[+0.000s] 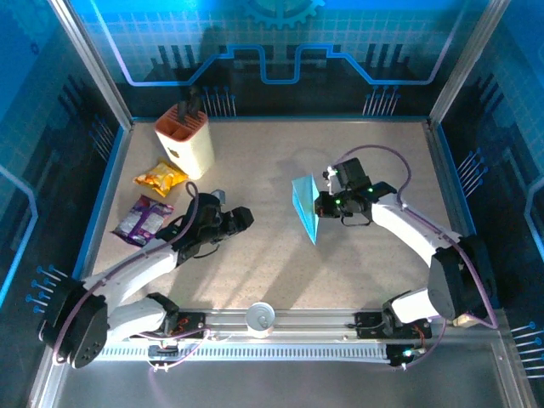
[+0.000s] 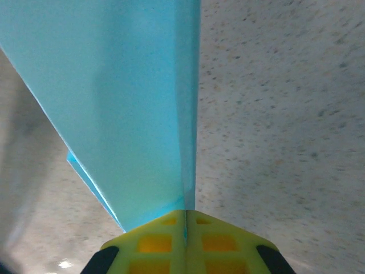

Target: Fold a paper plane with a square sheet of paper (fold left side to right side)

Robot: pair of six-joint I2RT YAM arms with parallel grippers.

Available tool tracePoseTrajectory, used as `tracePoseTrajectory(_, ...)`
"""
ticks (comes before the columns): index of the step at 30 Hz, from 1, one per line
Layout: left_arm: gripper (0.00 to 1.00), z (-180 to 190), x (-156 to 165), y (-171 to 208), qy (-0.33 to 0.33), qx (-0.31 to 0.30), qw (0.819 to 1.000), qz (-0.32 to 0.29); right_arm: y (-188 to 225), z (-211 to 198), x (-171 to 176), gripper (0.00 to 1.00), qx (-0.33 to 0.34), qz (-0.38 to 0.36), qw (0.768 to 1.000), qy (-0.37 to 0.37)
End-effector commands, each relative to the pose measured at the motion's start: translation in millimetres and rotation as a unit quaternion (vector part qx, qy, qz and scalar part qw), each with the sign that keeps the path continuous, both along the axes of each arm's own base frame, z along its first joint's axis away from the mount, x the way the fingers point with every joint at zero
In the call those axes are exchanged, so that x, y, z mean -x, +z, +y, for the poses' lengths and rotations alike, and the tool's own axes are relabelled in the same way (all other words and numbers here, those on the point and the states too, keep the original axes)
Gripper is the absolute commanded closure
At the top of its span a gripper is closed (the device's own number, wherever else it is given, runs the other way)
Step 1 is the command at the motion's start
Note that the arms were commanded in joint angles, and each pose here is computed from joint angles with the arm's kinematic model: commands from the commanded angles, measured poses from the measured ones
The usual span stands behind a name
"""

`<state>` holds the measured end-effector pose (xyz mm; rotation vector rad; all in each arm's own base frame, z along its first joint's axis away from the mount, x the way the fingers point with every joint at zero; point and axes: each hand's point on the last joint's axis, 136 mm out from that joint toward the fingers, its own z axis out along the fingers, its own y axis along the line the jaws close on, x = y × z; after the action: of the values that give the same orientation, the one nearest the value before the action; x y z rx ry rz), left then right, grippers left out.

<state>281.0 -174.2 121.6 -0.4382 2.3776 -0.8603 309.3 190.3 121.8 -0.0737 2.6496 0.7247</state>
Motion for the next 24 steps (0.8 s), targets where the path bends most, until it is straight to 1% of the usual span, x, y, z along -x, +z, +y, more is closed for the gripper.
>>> tracePoseTrajectory(1,0.22,19,6,-1,0.020,-0.032,0.999,-0.012,13,31,-1,1.00,-0.142,0.016,0.990,0.018)
tracePoseTrajectory(5,0.16,29,11,8,0.026,-0.042,0.998,-0.035,-4,44,-10,1.00,-0.182,0.057,0.982,0.006)
tracePoseTrajectory(10,0.12,36,16,13,0.028,-0.051,0.997,-0.046,-33,54,-18,1.00,-0.178,0.093,0.980,-0.003)
tracePoseTrajectory(16,0.10,39,21,11,0.032,-0.049,0.997,-0.044,-68,51,-28,1.00,-0.135,0.114,0.984,-0.009)
tracePoseTrajectory(20,0.10,40,22,9,0.031,-0.051,0.997,-0.041,-90,45,-27,1.00,-0.114,0.131,0.985,-0.013)
tracePoseTrajectory(24,0.10,40,21,8,0.031,-0.051,0.997,-0.040,-103,40,-24,0.99,-0.094,0.142,0.985,-0.013)
